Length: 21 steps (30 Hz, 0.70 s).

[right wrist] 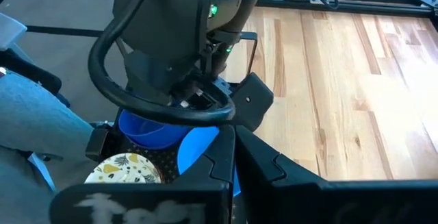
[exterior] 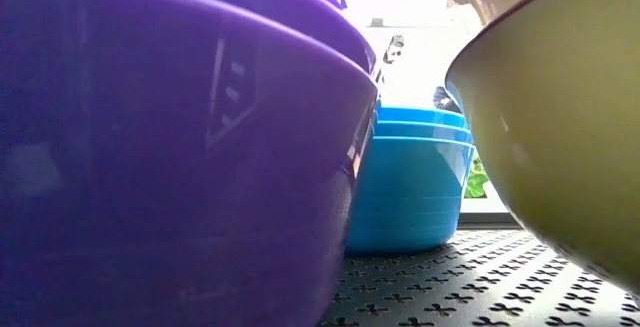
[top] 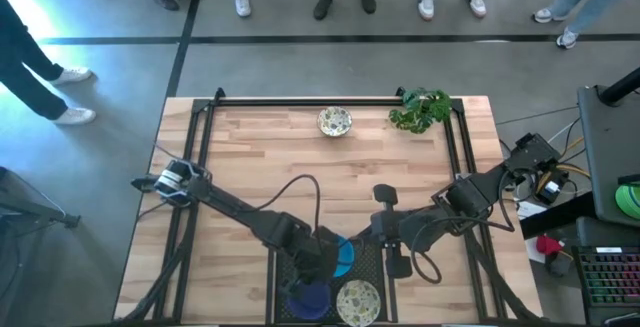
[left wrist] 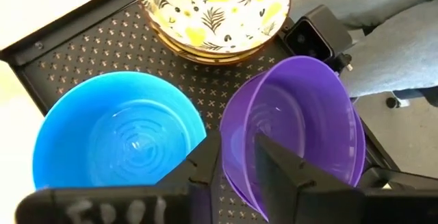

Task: Pick & Place Mini bowls
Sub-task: Stack the violet bowl on top of the violet bowls on the shelf

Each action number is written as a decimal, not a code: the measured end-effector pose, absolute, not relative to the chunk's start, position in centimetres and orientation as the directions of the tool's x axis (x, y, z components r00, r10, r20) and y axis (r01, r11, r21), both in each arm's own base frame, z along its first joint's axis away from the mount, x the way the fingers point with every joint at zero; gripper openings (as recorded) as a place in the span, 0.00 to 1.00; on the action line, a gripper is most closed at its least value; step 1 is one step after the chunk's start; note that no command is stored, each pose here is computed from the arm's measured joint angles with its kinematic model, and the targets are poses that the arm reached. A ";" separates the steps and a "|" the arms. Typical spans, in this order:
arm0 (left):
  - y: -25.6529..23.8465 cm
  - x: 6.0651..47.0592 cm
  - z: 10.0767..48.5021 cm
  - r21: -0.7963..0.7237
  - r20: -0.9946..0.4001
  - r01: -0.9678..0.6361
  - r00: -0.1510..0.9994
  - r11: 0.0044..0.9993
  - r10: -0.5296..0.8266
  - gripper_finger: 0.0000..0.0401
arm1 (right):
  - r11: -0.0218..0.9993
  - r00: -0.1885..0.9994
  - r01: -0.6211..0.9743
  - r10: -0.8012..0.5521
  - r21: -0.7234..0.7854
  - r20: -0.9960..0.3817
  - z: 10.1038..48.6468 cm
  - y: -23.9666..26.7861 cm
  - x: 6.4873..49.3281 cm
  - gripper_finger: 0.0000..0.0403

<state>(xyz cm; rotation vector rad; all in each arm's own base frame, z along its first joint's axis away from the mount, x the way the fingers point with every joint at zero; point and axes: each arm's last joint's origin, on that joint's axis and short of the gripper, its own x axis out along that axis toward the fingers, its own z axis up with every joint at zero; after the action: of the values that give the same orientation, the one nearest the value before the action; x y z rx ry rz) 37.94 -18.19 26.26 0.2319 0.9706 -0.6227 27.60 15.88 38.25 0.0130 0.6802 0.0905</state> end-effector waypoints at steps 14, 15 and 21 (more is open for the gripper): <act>-19.0 37.6 26.0 -0.040 -0.817 0.657 0.412 0.753 -0.403 0.00 | 0.996 0.774 -0.079 0.088 0.041 -0.628 38.3 15.9 27.6 0.02; -19.0 37.6 25.8 -0.041 -0.819 0.656 0.410 0.753 -0.401 0.00 | 0.996 0.774 -0.079 0.088 0.042 -0.628 38.3 15.9 27.6 0.02; -18.9 37.6 24.7 -0.042 -0.816 0.653 0.414 0.756 -0.403 0.00 | 0.996 0.774 -0.079 0.088 0.042 -0.628 38.3 15.9 27.6 0.02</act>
<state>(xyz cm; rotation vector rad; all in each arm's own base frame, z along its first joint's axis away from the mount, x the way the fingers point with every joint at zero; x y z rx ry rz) 37.58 -18.91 24.67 0.3035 0.9291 -0.6761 27.59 15.88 38.26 0.0129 0.6803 0.0905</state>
